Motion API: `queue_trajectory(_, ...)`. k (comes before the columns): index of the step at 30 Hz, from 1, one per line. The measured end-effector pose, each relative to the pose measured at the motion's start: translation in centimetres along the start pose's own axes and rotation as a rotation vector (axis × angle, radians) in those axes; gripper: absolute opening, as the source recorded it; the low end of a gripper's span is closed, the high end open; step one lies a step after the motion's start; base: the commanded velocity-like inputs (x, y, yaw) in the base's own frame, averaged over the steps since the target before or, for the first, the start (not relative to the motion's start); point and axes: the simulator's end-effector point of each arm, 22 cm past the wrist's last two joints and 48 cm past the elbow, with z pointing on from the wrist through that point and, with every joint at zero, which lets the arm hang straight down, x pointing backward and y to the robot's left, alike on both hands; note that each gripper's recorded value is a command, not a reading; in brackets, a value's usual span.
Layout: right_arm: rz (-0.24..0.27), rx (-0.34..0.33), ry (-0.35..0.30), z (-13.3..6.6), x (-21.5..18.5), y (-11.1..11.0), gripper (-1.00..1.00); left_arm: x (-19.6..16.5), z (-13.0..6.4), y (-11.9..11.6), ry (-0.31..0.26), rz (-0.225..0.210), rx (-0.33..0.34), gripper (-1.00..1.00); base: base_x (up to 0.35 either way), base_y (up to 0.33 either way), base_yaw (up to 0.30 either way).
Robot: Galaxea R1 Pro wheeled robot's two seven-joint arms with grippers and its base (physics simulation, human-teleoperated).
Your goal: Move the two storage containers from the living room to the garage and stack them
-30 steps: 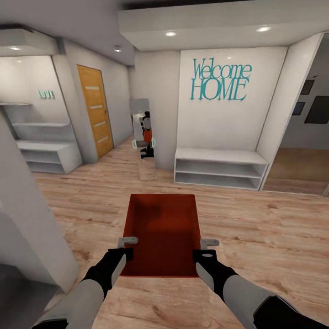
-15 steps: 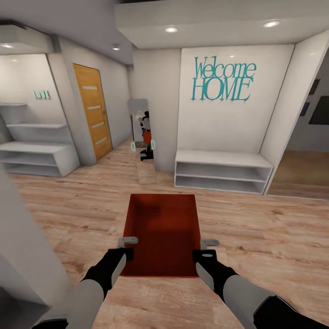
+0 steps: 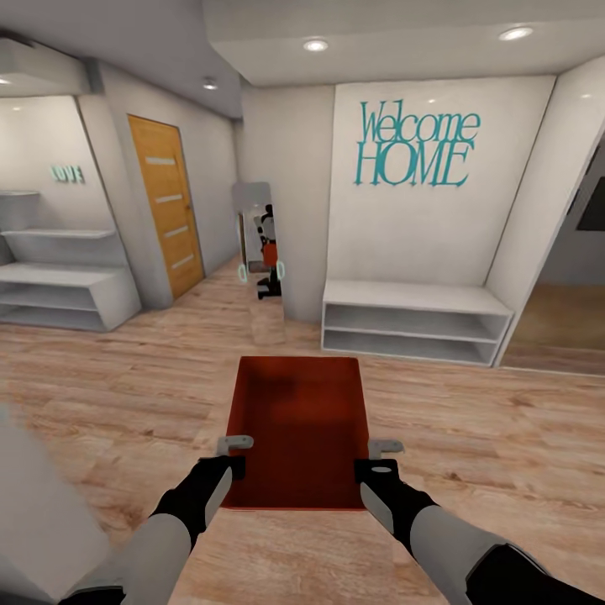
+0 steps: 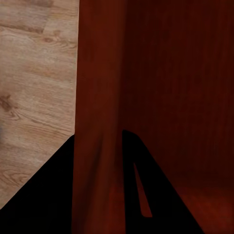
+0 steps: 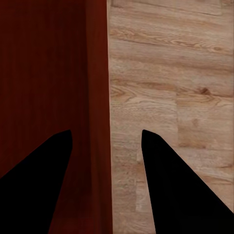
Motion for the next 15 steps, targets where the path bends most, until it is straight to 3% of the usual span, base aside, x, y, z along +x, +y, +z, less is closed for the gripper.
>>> queue_trajectory(15, -0.001, 0.000, 0.003, 0.00, 0.13, 0.01, -1.00, 0.15, 0.04, 0.02, 0.003, 0.000, 0.000, -1.00, 0.323, 0.000, 0.000)
